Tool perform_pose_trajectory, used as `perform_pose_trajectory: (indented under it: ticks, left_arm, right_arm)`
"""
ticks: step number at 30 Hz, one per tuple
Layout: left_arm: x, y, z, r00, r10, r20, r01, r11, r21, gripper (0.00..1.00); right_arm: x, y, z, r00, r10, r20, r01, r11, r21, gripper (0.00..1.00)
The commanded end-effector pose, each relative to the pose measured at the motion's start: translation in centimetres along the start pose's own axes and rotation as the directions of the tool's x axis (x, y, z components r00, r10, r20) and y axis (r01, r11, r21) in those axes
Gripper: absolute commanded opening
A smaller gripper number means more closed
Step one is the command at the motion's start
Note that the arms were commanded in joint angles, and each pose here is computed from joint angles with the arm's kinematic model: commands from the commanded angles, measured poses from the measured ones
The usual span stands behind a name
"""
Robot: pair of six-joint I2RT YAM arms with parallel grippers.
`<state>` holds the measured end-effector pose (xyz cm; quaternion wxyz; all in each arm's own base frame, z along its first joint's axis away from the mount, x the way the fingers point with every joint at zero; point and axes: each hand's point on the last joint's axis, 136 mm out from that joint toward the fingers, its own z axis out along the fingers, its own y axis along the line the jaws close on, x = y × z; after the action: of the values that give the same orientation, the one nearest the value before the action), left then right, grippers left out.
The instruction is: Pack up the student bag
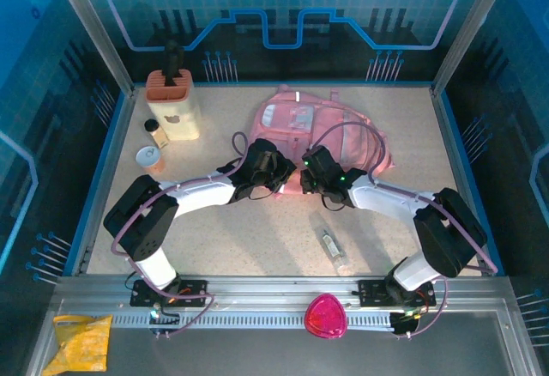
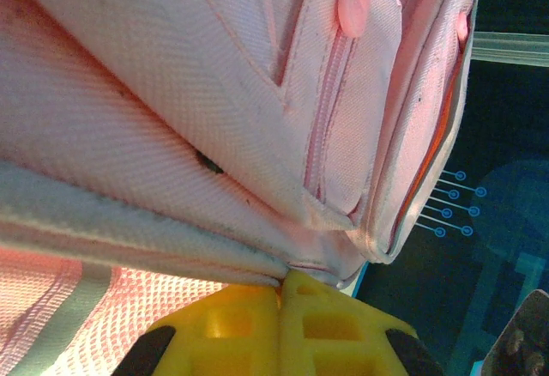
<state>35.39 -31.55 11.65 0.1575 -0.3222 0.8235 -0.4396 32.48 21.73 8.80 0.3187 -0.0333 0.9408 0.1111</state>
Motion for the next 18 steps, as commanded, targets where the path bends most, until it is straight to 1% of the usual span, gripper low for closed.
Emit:
perform_pose_trajectory:
  ticks: [1,3,8,11,18]
  left_arm:
    - [0.6,-3.1,-0.9,0.999,0.043,-0.014,-0.042,0.997,0.072,0.0]
    - [0.7,-3.1,-0.8,0.999,0.04,-0.017,-0.039,0.996,0.077,0.0]
    - [0.7,-3.2,-1.0,0.999,0.051,-0.013,-0.05,0.996,0.072,0.0]
    - [0.7,-3.1,-1.0,0.999,0.049,-0.015,-0.047,0.996,0.072,0.0]
    - [0.3,-2.6,-1.2,0.998,0.064,0.011,-0.064,0.997,0.046,0.0]
  right_arm:
    - [-1.6,0.5,-0.1,0.999,-0.021,0.033,0.022,0.999,-0.024,0.18]
    - [-1.1,-0.1,0.5,1.0,-0.003,0.004,0.003,1.0,-0.003,0.24]
    - [-0.8,0.5,1.6,1.0,0.011,-0.01,-0.011,0.999,-0.049,0.27]
    - [-1.3,0.5,2.1,1.0,-0.016,-0.024,0.015,0.999,-0.039,0.21]
    - [-1.7,-0.2,0.8,1.0,-0.006,-0.017,0.006,1.0,-0.011,0.11]
